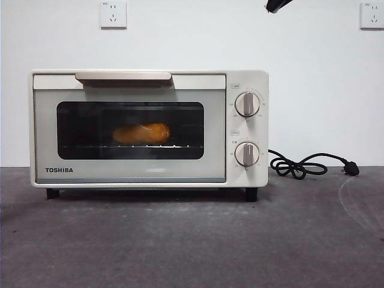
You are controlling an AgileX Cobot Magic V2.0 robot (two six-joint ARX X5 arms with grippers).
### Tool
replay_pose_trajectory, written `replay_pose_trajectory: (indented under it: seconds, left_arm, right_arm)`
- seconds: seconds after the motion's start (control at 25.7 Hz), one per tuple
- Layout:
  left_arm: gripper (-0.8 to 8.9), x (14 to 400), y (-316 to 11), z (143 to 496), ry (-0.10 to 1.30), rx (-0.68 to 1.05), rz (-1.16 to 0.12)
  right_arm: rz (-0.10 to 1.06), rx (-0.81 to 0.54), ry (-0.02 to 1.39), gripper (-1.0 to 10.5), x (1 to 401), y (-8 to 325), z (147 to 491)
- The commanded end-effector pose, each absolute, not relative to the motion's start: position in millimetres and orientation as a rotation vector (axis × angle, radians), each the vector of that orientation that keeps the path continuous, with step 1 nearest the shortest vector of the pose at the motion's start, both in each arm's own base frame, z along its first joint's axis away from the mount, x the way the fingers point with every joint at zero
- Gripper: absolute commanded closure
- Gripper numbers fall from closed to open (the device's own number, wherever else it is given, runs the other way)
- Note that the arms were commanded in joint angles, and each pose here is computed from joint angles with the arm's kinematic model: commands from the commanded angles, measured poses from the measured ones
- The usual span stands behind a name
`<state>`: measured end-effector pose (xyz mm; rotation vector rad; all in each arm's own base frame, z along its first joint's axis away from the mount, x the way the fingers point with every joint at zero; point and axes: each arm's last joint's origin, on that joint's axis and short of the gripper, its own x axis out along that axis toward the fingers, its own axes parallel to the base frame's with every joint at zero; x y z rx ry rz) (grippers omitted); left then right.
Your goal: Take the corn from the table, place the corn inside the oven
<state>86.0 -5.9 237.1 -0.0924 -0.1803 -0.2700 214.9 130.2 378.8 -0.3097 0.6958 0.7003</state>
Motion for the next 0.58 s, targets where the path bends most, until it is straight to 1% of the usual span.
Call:
replay_pose_trajectory:
  seconds: [0.04, 0.23, 0.43, 0.58]
  left_arm:
    - [8.17, 88, -5, 219, -0.233, -0.082, -0.251]
    - [8.17, 95, -3, 186, -0.203, -0.103, -0.175]
    - [8.17, 97, -1, 170, -0.037, -0.102, -0.098]
    - [8.17, 96, -1, 151, 0.164, -0.055, -0.08]
  right_arm:
    - [0.697, -0.303, 0.702, 9.5, 216, 131, 376]
    - [0.697, -0.303, 0.701, 9.5, 216, 131, 376]
    - [0.696, -0.303, 0.701, 9.5, 216, 131, 377]
    - [0.697, -0.303, 0.7, 9.5, 216, 131, 377]
